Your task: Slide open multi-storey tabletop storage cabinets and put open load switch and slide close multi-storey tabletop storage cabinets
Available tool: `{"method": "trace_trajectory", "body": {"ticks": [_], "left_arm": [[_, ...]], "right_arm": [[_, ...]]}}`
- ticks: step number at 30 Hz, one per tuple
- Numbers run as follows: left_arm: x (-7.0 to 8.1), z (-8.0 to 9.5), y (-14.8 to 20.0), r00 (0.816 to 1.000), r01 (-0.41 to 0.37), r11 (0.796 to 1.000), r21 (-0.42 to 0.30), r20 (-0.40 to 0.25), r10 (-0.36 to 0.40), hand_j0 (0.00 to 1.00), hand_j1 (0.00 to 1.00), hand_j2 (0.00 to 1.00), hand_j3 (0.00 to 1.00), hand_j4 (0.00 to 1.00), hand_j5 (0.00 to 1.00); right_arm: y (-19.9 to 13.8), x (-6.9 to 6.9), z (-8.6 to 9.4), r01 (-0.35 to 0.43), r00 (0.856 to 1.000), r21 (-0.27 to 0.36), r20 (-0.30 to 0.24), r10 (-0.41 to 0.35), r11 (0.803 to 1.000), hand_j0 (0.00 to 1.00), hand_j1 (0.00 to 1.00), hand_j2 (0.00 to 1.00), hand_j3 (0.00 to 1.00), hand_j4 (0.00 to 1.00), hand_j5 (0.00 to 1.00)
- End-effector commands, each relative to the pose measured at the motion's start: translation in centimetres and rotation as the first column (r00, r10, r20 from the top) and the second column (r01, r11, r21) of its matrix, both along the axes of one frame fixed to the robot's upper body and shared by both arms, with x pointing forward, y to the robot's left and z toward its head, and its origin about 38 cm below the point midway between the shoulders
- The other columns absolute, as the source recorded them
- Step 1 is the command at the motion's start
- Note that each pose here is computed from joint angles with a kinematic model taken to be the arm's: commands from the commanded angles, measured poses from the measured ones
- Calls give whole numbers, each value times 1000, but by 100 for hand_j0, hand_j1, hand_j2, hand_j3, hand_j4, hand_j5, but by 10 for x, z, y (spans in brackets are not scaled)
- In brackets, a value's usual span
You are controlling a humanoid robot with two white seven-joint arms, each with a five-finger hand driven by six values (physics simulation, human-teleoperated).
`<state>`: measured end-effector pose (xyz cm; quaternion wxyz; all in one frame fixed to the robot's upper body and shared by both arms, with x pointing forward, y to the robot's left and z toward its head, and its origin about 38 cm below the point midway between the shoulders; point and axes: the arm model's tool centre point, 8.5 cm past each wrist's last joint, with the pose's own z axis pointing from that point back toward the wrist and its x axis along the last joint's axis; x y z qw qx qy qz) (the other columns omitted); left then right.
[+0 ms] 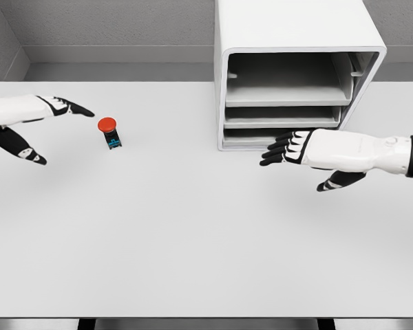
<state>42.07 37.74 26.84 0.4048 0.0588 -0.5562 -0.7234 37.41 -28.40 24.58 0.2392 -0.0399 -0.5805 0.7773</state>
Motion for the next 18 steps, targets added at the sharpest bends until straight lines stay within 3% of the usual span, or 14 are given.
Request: {"method": "trace_trajectory", "body": {"ticks": [1,3,5,9,12,15,18], "left_arm": [[-3,-1,-5,1000,11,1000,-23,-20,-12,100,100,100,100,100,100],[-3,-1,-6,1000,15,1000,-22,-21,-16,100,100,100,100,100,100],[-3,-2,-4,1000,14,1000,-9,-17,-14,100,100,100,100,100,100],[1,-2,-7,999,34,997,65,18,-35,100,100,100,100,100,100],[6,9,-9,996,50,987,150,72,-61,100,100,100,100,100,100],[23,8,-28,990,80,981,179,100,-99,100,100,100,100,100,100],[41,-4,-36,993,72,978,196,81,-89,100,100,100,100,100,100]], "right_arm": [[1,0,1,1,1000,7,-2,-1,1000,100,100,100,100,100,100],[4,2,2,-3,1000,17,4,3,1000,100,100,100,100,100,100],[9,5,8,3,1000,81,25,-5,997,100,100,100,100,100,100],[8,12,28,24,995,180,89,-41,983,100,100,100,100,100,100],[6,15,35,39,995,214,84,-59,976,100,100,100,100,100,100],[13,23,30,41,995,228,75,-59,973,100,100,100,100,100,100],[21,24,28,24,997,232,69,-41,972,100,100,100,100,100,100]]}}
